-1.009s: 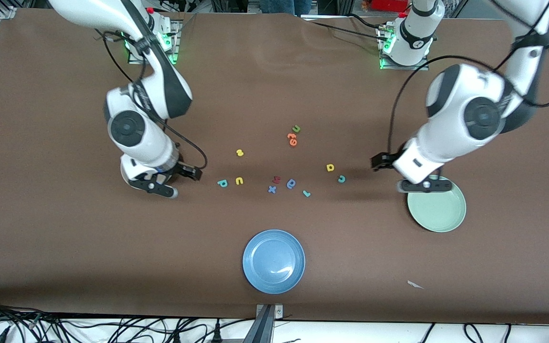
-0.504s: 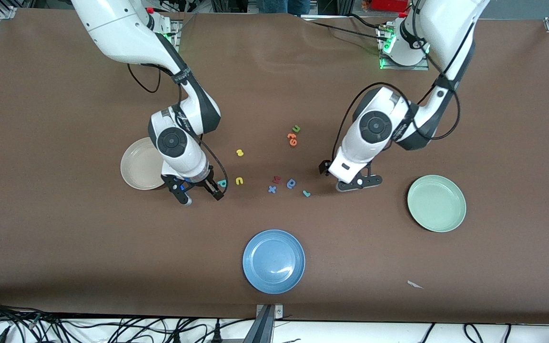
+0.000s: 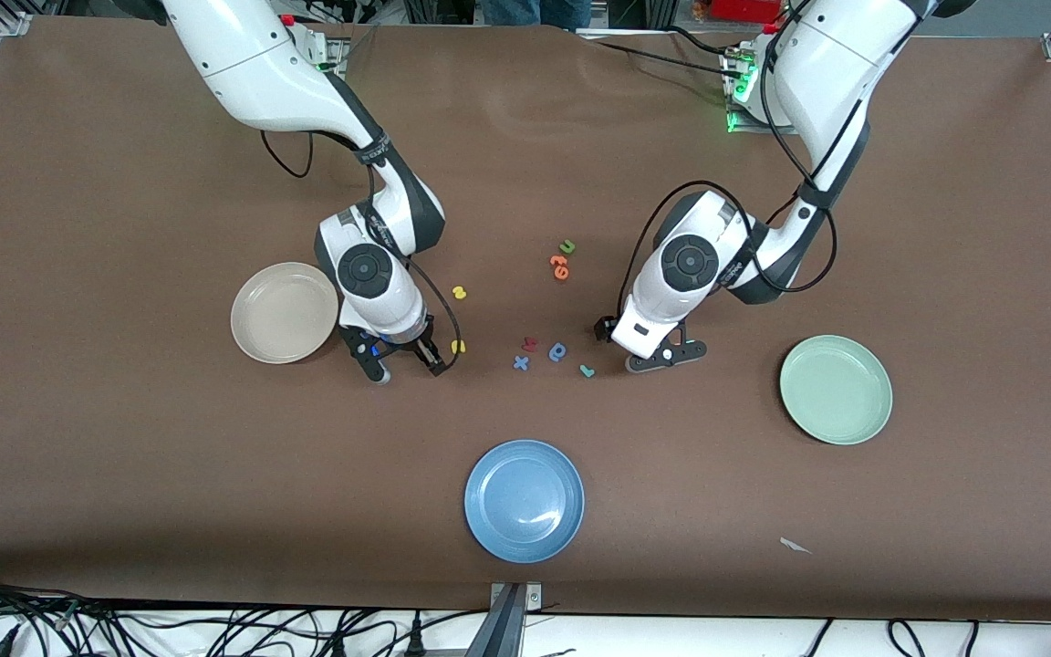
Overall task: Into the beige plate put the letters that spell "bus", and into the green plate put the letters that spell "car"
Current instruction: 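Carry the teal d into the beige plate while the left gripper grasps yellow a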
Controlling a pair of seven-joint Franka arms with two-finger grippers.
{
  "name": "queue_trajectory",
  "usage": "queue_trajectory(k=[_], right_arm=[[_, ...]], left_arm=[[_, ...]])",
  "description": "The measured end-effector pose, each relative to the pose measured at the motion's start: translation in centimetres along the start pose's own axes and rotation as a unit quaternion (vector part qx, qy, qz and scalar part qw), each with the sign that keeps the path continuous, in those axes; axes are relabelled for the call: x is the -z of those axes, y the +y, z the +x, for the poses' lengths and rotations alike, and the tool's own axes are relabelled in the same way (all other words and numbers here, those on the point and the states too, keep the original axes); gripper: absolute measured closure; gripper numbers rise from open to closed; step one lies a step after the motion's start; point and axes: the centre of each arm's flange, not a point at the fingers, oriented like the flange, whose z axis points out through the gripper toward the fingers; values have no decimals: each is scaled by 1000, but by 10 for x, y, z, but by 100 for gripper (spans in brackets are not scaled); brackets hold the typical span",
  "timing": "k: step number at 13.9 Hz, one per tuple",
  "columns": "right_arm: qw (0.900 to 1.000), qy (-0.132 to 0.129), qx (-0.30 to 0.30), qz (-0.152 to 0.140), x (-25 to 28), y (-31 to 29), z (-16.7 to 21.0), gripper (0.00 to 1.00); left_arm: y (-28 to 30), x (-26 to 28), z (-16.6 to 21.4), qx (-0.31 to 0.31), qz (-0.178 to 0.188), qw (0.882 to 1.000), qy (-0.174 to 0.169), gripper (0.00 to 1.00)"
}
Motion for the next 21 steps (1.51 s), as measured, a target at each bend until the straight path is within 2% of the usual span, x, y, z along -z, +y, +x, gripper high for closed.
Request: queue_trajectory(k=[2, 3, 4, 5, 6, 7, 8, 10, 11, 12, 15, 16, 17, 18, 19, 21], right_arm=[[1000, 1, -1, 0, 0, 0, 2, 56], [1000, 1, 0, 0, 0, 0, 3, 66], [1000, 2, 1, 1, 1, -1, 4, 73], [1000, 3, 7, 3, 2, -2, 5, 73], [1000, 4, 16, 6, 5, -4, 6, 73], [1000, 6, 30, 9, 10, -6, 8, 73], [999, 8, 48, 5, 16, -7, 13, 73], [995, 10, 94, -29, 33, -1, 31, 73], [991, 8, 120, -52, 43, 5, 42, 73], [986, 5, 148, -73, 53, 15, 55, 73], [971, -4, 213, -108, 75, 61, 99, 73], [967, -9, 227, -115, 77, 82, 111, 73], [964, -11, 240, -116, 76, 104, 123, 73], [961, -12, 251, -116, 70, 128, 133, 73], [959, -13, 257, -115, 60, 149, 140, 73], [958, -15, 263, -118, 43, 175, 142, 73]], left_arm=[[-4, -11, -4, -2, -1, 1000, 2, 6], [-6, -15, -8, -3, 0, 1000, 0, 6], [-7, -19, -10, -3, 2, 1000, -2, 12], [-9, -21, -12, -4, 4, 1000, -5, 18], [-10, -24, -14, -4, 5, 1000, -6, 18], [-11, -27, -16, -5, 4, 1000, -6, 25], [-13, -30, -18, -5, 3, 1000, -6, 26], [-14, -30, -20, -4, 2, 1000, -5, 35], [-14, -29, -20, -2, 2, 1000, -4, 36], [-14, -29, -20, -1, 2, 1000, -4, 42], [-14, -28, -21, 1, 2, 1000, -3, 47], [-15, -27, -20, 1, 2, 1000, -2, 52], [-14, -27, -20, 2, 2, 1000, -2, 53], [-14, -26, -20, 2, 1, 1000, -2, 59], [-14, -26, -20, 2, 1, 1000, -2, 59], [-14, -26, -20, 2, 1, 1000, -1, 71]])
